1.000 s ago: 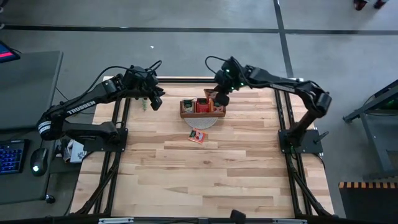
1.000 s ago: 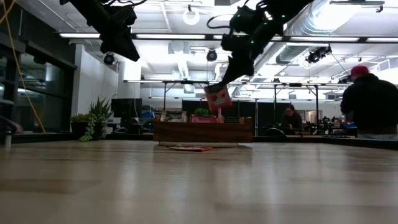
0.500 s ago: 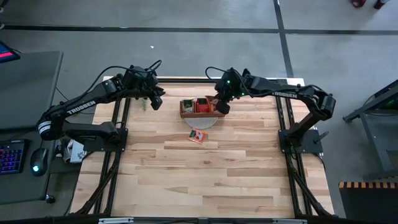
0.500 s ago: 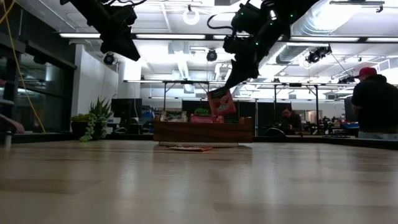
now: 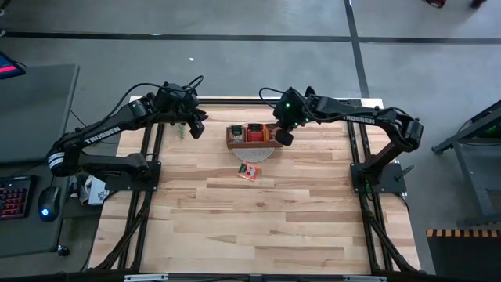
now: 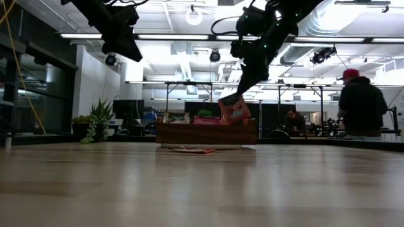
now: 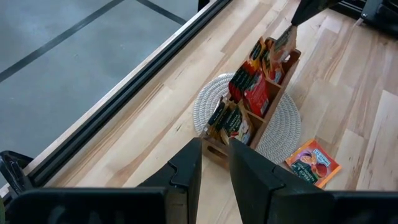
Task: Pick & Place Tea
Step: Put the orange tea bag in the right section of the wooden organizer
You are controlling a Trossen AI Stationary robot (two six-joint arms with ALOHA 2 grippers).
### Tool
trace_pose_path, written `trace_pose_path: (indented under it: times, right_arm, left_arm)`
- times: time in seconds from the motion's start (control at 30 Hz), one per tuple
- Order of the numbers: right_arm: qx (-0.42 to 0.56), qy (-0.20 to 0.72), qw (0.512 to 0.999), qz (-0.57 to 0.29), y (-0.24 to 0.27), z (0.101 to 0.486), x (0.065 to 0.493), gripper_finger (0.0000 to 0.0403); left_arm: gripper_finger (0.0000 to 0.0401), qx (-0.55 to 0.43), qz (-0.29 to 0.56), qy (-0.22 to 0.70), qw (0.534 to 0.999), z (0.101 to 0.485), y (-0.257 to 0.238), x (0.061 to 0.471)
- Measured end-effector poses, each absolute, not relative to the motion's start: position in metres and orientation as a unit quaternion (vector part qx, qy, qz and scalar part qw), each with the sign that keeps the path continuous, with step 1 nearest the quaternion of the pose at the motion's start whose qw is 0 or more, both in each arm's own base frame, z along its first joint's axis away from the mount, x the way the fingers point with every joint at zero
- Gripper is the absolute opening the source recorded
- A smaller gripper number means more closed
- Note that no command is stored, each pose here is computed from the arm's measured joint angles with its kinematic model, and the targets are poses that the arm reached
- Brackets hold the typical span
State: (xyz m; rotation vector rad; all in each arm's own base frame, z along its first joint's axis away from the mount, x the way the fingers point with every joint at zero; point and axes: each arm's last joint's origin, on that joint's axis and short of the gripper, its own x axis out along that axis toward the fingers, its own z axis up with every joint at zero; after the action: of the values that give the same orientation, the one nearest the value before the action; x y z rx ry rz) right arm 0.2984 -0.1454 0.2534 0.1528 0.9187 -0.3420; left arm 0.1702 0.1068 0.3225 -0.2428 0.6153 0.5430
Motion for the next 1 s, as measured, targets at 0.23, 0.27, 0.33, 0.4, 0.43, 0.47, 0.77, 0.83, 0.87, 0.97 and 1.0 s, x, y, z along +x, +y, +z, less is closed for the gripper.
trace_pose_path:
  times: [0.23, 0.27, 0.33, 0.4, 0.43, 0.47, 0.77, 0.83, 0.87, 0.97, 1.0]
  right_arm:
    - [0.074, 0.436, 0.88, -0.172, -0.146, 0.251, 0.299, 0.0]
    - [0.078, 0.433, 0.881, -0.173, -0.145, 0.248, 0.298, 0.0]
    - [0.091, 0.431, 0.881, -0.172, -0.144, 0.239, 0.297, 0.0]
    - [0.099, 0.433, 0.879, -0.173, -0.142, 0.23, 0.296, 0.0]
    - [0.102, 0.431, 0.879, -0.175, -0.142, 0.227, 0.295, 0.0]
    - [0.106, 0.427, 0.88, -0.177, -0.141, 0.224, 0.295, 0.0]
    - [0.118, 0.423, 0.881, -0.176, -0.138, 0.208, 0.291, 0.0]
    - [0.119, 0.423, 0.881, -0.178, -0.138, 0.207, 0.291, 0.0]
    - [0.119, 0.422, 0.881, -0.179, -0.139, 0.207, 0.291, 0.0]
    - [0.119, 0.42, 0.881, -0.183, -0.141, 0.208, 0.29, 0.0]
    - [0.118, 0.42, 0.88, -0.186, -0.142, 0.208, 0.29, 0.0]
  left_arm:
    - [0.0078, -0.118, 0.263, 0.298, 0.91, 0.322, 0.107, 0.17]
    - [0.0078, -0.118, 0.263, 0.298, 0.91, 0.323, 0.107, 0.17]
    - [0.0078, -0.118, 0.263, 0.298, 0.91, 0.322, 0.107, 0.17]
    - [0.0078, -0.118, 0.263, 0.298, 0.91, 0.322, 0.107, 0.17]
    - [0.0078, -0.118, 0.263, 0.298, 0.91, 0.322, 0.107, 0.17]
    - [0.0078, -0.118, 0.263, 0.298, 0.91, 0.322, 0.107, 0.17]
    - [0.0078, -0.118, 0.263, 0.298, 0.91, 0.322, 0.107, 0.17]
    - [0.0078, -0.118, 0.263, 0.298, 0.91, 0.322, 0.107, 0.17]
    - [0.0078, -0.118, 0.263, 0.299, 0.91, 0.322, 0.107, 0.17]
    - [0.0078, -0.118, 0.263, 0.298, 0.91, 0.322, 0.107, 0.17]
    - [0.0078, -0.118, 0.263, 0.298, 0.91, 0.322, 0.107, 0.17]
